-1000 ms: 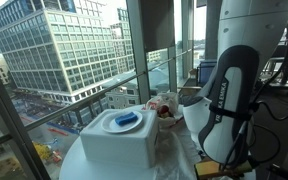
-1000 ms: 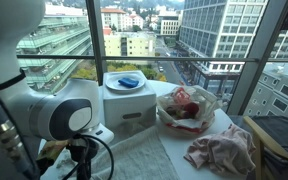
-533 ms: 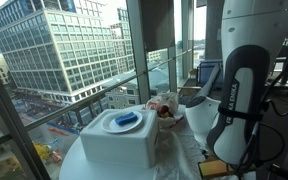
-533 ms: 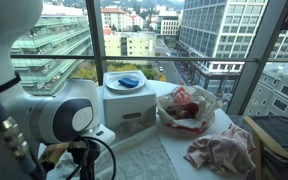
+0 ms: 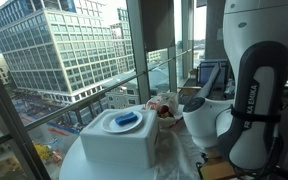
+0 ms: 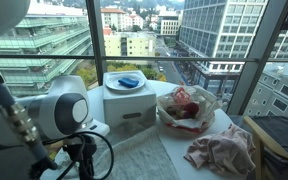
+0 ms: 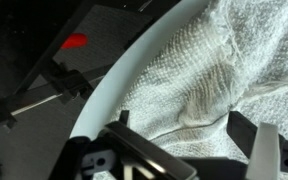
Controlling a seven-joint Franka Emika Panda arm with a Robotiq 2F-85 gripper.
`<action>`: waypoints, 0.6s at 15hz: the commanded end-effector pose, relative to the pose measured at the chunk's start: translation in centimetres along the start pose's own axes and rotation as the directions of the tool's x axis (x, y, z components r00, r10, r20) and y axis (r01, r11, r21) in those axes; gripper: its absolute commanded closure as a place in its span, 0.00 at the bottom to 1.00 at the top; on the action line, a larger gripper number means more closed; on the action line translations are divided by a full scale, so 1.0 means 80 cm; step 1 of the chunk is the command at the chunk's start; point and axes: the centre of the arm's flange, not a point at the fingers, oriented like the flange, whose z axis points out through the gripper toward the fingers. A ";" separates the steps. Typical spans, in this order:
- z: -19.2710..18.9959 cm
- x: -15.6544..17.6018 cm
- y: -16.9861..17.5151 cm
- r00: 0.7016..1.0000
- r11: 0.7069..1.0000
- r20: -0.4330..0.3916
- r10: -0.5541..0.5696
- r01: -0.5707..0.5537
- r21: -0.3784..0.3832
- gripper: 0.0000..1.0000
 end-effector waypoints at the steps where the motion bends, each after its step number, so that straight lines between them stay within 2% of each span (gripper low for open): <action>1: -0.023 -0.008 0.009 0.998 1.000 -0.066 0.003 -0.002 0.026 0.00; 9: -0.003 0.006 -0.004 1.000 0.999 -0.006 -0.023 0.023 0.035 0.00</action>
